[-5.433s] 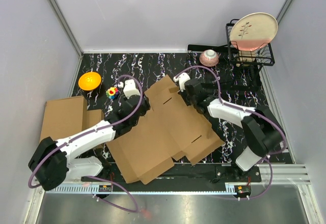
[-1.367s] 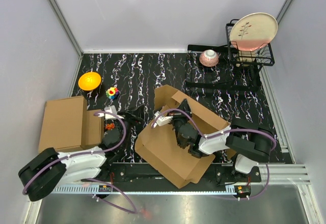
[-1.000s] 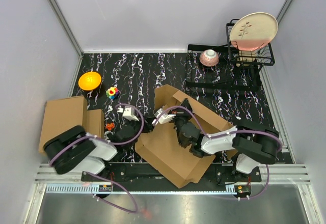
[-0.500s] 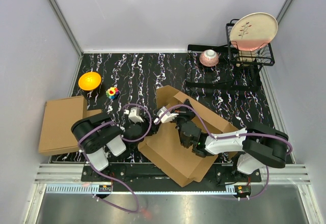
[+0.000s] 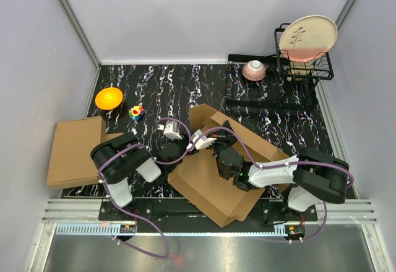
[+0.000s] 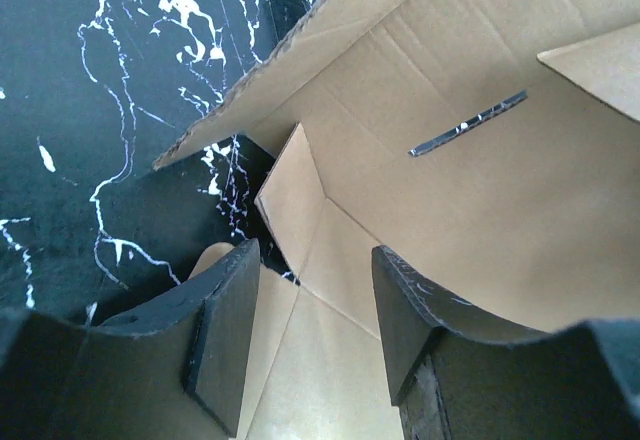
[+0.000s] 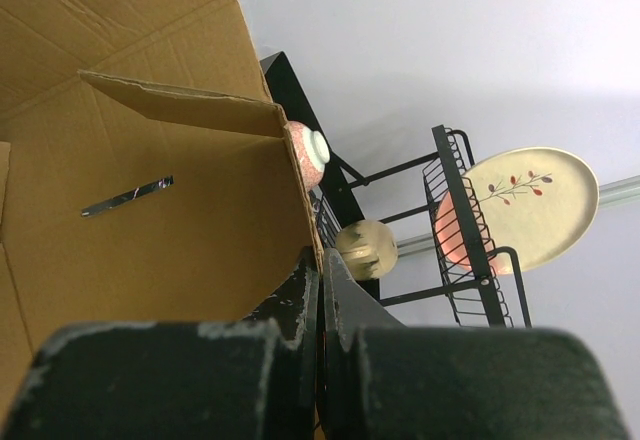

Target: Fold the paper box

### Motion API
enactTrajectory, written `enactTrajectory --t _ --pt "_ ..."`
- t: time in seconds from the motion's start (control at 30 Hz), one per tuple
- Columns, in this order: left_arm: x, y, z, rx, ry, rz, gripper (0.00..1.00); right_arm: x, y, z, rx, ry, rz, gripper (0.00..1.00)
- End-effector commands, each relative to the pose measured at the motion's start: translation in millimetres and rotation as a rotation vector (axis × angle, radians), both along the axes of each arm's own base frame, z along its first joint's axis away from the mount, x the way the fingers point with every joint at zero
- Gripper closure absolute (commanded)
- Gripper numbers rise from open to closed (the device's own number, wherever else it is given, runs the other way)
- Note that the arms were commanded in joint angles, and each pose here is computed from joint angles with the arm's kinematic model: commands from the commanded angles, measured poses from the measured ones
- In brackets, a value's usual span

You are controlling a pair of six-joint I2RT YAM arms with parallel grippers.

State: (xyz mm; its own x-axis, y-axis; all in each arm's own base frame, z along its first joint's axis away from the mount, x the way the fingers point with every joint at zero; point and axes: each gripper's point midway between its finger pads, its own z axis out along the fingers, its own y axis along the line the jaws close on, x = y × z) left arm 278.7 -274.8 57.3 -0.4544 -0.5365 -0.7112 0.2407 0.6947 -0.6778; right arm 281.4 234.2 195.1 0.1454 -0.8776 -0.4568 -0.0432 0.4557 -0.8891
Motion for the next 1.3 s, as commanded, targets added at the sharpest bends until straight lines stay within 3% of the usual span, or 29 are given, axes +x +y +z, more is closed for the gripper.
enactTrajectory --t 0.0,0.43,0.87,1.27 --pt "22.9 -10.4 68.6 -0.214 -0.192 0.062 0.48 0.1 10.4 0.3 0.091 0.011 0.024 1.00" --pt "49.8 -19.4 54.5 -0.186 -0.199 0.082 0.50 0.6 12.9 -2.3 0.095 0.023 0.033 1.00" --pt "44.3 -39.3 71.4 -0.075 -0.369 -0.036 0.81 0.9 14.9 -5.2 0.094 0.029 0.039 1.00" --pt "1.1 -68.9 81.1 0.134 -0.553 -0.166 0.87 1.4 16.6 -9.8 0.095 0.036 0.039 1.00"
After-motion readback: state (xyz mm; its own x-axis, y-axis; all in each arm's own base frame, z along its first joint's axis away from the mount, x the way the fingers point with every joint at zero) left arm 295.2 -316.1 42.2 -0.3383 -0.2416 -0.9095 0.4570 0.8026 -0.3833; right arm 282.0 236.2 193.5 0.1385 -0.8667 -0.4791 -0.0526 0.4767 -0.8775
